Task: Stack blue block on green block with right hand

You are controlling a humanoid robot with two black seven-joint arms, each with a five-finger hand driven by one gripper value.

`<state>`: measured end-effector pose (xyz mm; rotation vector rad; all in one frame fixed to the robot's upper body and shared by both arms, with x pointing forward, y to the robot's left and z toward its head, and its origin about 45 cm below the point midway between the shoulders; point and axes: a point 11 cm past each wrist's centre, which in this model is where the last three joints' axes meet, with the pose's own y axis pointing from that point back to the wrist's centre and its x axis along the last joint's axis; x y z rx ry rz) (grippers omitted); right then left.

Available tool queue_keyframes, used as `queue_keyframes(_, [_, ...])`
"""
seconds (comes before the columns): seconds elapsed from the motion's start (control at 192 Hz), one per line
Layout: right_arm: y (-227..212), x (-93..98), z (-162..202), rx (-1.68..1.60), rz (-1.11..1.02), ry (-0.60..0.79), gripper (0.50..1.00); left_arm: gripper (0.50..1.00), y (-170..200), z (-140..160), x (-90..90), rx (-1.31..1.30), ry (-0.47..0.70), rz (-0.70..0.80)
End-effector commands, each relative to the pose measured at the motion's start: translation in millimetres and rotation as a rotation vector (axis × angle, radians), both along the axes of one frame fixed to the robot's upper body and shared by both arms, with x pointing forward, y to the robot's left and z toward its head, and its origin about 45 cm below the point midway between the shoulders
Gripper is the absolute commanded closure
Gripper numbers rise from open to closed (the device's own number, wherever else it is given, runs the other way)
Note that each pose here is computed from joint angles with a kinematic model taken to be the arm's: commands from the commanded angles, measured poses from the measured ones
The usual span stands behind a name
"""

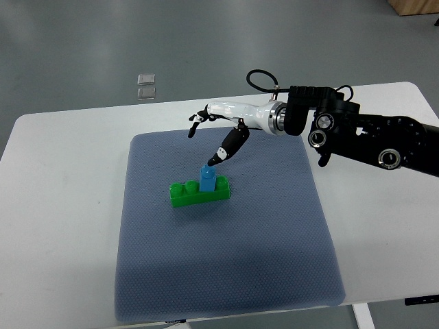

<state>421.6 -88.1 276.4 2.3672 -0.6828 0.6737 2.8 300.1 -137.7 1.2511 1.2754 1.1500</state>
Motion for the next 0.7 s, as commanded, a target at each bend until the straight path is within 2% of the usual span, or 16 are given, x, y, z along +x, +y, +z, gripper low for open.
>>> queue_keyframes(0.0, [-5.2,9.8,16.8,0.196,-0.093,0.094,0.576,0.5,0.0,0.0,0.0,0.0,0.0,0.002])
queue_keyframes(0.162, [-35.8,31.1,19.3,0.66,-0.323,0.352,0.576,0.5,0.6,0.0,-0.1,0.002,0.0,0.0])
queue_keyframes(0.308, [-53.9,37.0,-21.0,0.937,-0.501,0.571,0.576,0.5,0.1,-0.1,-1.9,0.0,0.003,0.001])
queue_keyframes(0.449, [-71.2,46.2,-43.1,1.066,-0.625,0.628,0.576,0.5,-1.0,0.0,-0.9,-0.003,0.001,0.0])
queue_keyframes(0.694, [-91.4,46.4,-72.5,1.302,-0.772,0.687,0.576,0.5,-2.1,0.0,-0.8,-0.006,0.001,0.0])
